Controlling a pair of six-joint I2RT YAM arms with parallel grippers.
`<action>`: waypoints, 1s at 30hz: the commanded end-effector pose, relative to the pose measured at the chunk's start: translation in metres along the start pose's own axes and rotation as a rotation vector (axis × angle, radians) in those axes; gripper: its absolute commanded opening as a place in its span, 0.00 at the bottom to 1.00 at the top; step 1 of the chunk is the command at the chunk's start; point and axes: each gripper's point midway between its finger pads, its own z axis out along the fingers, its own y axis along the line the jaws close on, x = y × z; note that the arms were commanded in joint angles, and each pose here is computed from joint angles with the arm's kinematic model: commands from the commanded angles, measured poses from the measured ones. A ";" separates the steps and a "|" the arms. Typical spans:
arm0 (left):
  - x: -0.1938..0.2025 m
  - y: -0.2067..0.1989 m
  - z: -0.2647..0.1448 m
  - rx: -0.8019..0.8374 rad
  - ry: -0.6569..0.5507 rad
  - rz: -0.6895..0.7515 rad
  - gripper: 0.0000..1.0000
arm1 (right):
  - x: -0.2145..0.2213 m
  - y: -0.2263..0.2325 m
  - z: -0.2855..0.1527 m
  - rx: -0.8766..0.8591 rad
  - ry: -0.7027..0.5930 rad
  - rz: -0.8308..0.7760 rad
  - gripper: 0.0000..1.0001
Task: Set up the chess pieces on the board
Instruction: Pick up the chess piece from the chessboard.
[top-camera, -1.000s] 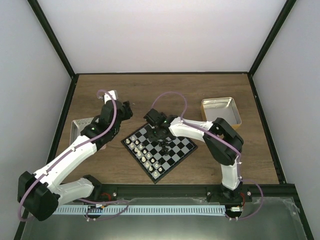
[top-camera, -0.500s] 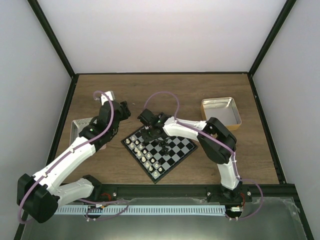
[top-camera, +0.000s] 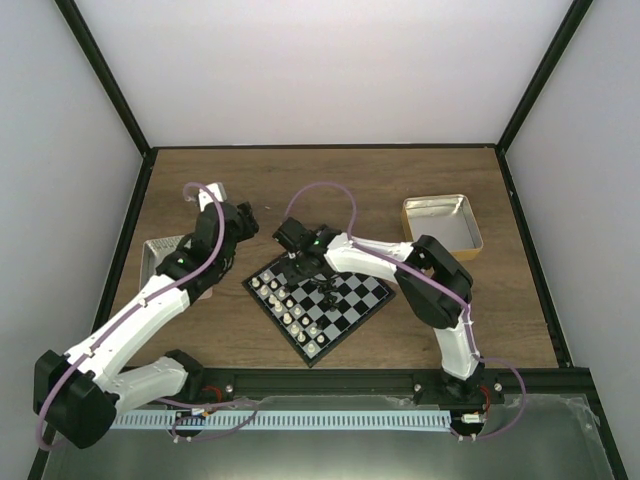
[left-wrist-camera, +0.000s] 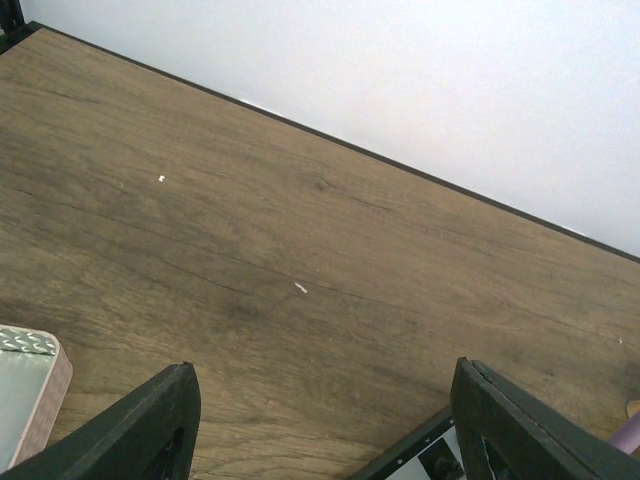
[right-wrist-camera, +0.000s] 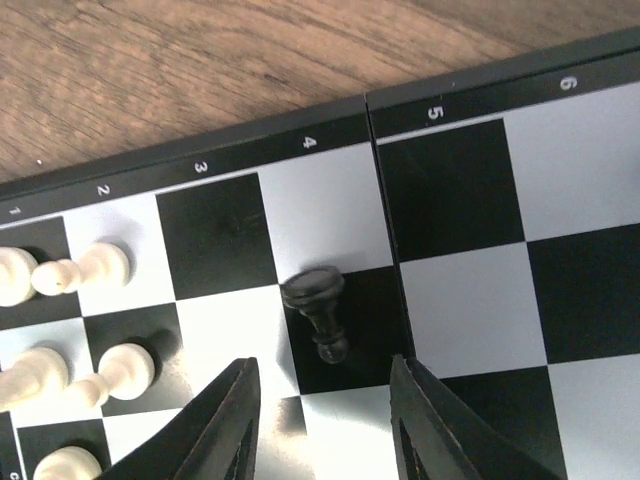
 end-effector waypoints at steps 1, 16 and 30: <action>-0.006 0.000 -0.003 0.016 -0.026 -0.028 0.71 | -0.024 0.012 -0.012 -0.012 -0.065 -0.027 0.39; -0.005 0.003 -0.003 0.016 -0.020 -0.037 0.71 | -0.027 -0.014 0.012 0.158 -0.045 -0.001 0.34; -0.003 0.006 -0.003 0.016 -0.015 -0.047 0.71 | -0.030 -0.015 0.014 0.164 -0.068 0.047 0.17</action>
